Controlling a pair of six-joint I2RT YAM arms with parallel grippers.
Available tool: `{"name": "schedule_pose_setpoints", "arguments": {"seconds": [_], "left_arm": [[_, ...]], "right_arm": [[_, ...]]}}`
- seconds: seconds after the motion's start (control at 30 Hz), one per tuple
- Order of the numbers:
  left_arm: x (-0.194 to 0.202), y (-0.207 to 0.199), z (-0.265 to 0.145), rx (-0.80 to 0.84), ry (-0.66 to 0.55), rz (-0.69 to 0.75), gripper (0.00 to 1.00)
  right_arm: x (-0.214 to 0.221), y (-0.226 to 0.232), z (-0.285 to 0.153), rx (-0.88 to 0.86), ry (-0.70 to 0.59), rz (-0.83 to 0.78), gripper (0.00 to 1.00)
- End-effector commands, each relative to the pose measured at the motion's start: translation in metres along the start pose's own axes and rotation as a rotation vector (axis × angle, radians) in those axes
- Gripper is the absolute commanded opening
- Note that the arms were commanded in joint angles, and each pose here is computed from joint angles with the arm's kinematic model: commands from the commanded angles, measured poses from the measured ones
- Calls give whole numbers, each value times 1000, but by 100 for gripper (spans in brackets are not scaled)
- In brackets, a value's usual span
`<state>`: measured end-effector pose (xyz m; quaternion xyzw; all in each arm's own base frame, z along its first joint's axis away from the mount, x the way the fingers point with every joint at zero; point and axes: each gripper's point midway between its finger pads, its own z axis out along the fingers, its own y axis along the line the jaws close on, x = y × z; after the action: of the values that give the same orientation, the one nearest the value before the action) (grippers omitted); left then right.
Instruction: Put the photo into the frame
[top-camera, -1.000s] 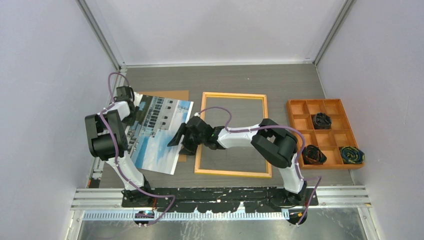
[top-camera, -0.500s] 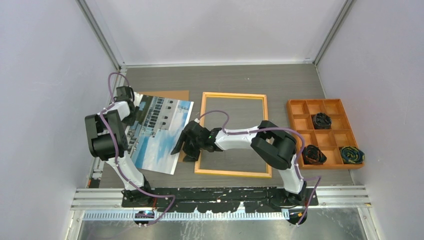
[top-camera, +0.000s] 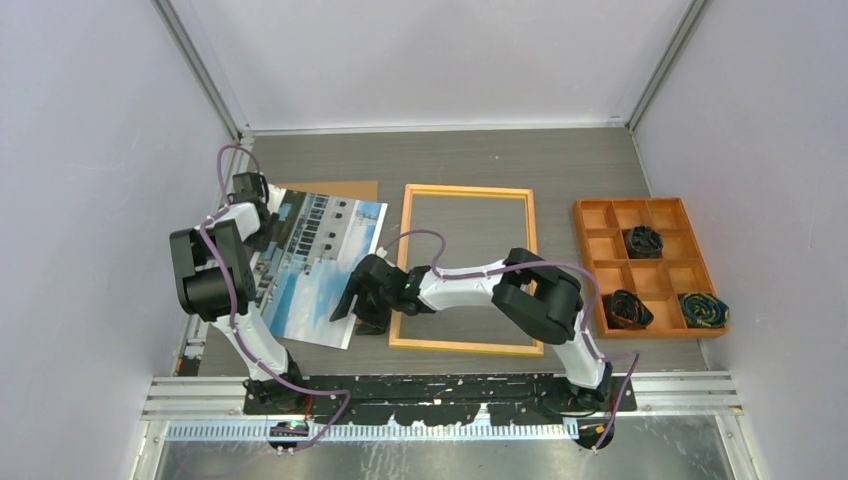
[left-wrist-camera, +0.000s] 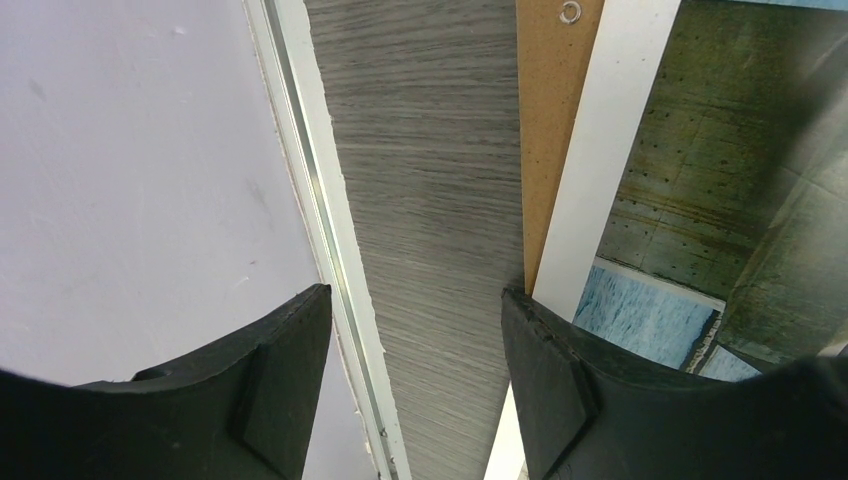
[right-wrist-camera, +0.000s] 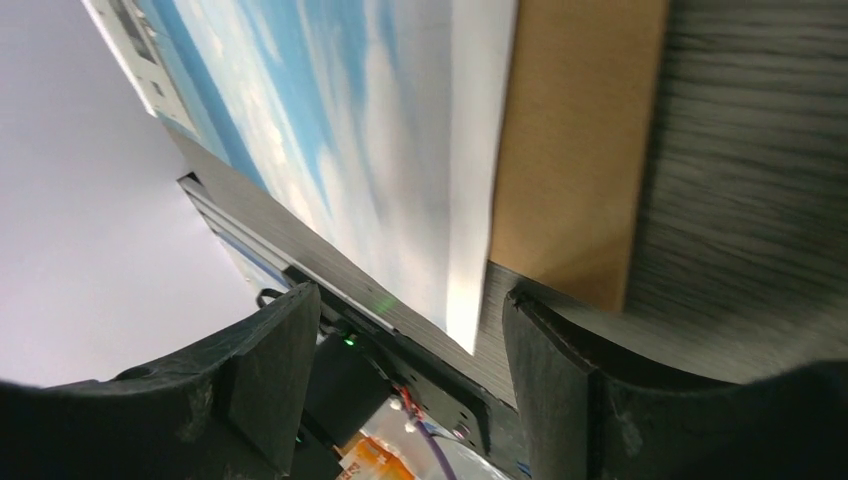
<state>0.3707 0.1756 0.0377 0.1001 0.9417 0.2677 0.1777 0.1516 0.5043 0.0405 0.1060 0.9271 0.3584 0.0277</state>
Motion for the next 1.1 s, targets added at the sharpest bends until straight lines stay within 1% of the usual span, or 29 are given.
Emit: {"name": "schedule_pose_setpoints", "arguments": {"seconds": [0.0, 0.2, 0.43, 0.6, 0.67, 0.8, 0.93, 1.03, 1.07], "left_arm": [[24, -27, -2, 109, 58, 40, 65], [25, -31, -2, 123, 66, 50, 65], [28, -30, -4, 125, 72, 67, 65], [30, -31, -6, 136, 83, 81, 65], [30, -32, -6, 143, 84, 83, 65], [31, -34, -7, 155, 87, 85, 65], [33, -37, -6, 168, 92, 89, 65], [32, -38, -5, 172, 93, 90, 65], [32, -38, -6, 174, 94, 90, 65]], "right_arm": [[-6, 6, 19, -65, -55, 34, 72], [-11, 10, 18, -88, -104, 46, 70], [-28, 62, -17, -303, -227, -22, 65], [-35, 75, -33, -392, -281, -49, 62], [-38, 77, -36, -411, -300, -54, 59], [-41, 81, -30, -394, -289, -78, 58], [-47, 66, -12, -320, -259, -51, 57], [-49, 55, -3, -301, -236, -11, 52], [-50, 55, -3, -300, -236, -10, 49]]}}
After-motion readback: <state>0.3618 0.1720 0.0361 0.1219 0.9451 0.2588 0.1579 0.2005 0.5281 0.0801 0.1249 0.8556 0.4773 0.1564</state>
